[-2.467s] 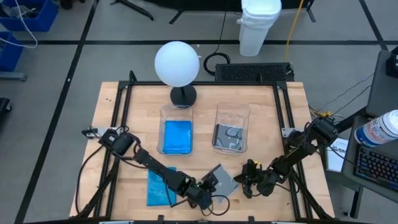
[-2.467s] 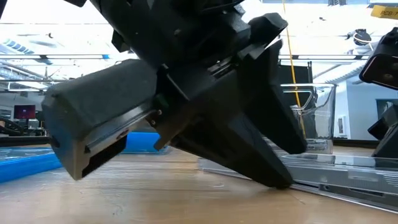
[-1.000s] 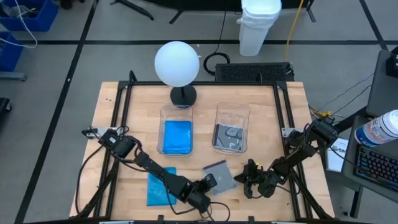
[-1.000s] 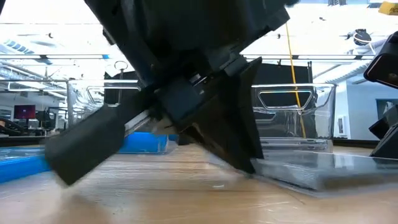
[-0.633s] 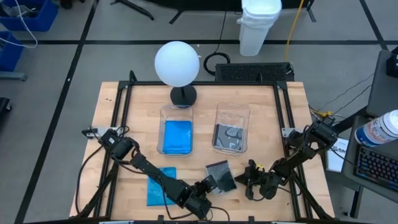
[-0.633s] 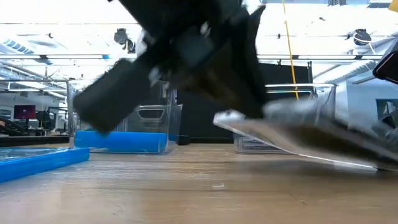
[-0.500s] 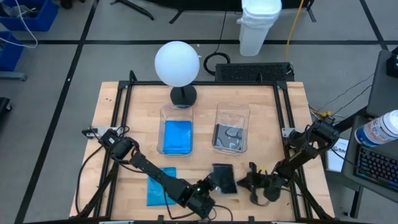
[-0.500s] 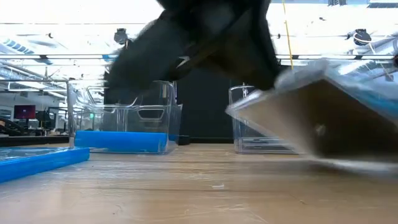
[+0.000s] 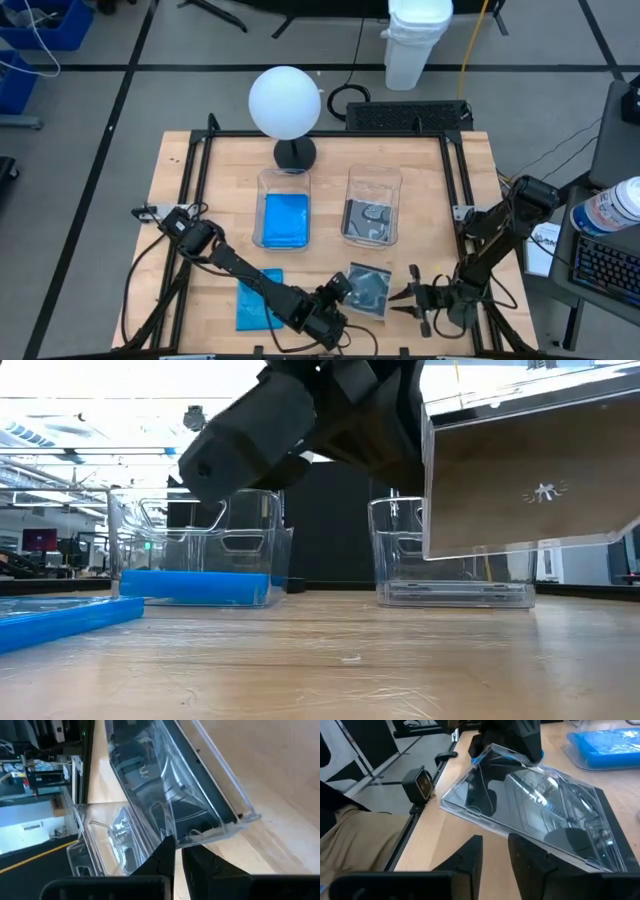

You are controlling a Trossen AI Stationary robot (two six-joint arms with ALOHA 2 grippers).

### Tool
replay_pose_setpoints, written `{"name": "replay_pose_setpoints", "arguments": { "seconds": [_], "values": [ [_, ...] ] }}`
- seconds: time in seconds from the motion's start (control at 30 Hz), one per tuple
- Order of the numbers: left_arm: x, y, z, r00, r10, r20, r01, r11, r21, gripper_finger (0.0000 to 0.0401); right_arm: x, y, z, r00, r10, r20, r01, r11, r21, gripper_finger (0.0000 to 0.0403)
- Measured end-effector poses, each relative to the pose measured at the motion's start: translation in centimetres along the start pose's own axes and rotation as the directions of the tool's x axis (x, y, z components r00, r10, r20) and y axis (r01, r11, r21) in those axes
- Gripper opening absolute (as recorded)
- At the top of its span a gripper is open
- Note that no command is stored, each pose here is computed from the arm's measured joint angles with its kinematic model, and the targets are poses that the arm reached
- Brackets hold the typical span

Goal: Pick & place jewel cases by type
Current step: Put the black CD case into the right transparent bin

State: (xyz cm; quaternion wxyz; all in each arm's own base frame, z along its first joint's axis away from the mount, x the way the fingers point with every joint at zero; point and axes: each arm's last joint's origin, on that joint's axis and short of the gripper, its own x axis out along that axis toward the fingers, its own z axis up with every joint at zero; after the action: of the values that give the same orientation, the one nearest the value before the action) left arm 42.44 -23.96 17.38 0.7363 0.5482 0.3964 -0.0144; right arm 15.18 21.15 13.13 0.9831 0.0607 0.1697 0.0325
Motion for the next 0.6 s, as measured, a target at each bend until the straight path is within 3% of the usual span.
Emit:
{"name": "replay_pose_setpoints", "arguments": {
  "seconds": [0.6],
  "values": [
    [-0.13,0.04,-0.02,1.000,0.013,-0.009,-0.013,1.000,-0.024,0.0030,-0.06,-0.01,-0.36,0.998,0.036,-0.048,-0.037,0.999,-0.010,0.0096]
  ]
}}
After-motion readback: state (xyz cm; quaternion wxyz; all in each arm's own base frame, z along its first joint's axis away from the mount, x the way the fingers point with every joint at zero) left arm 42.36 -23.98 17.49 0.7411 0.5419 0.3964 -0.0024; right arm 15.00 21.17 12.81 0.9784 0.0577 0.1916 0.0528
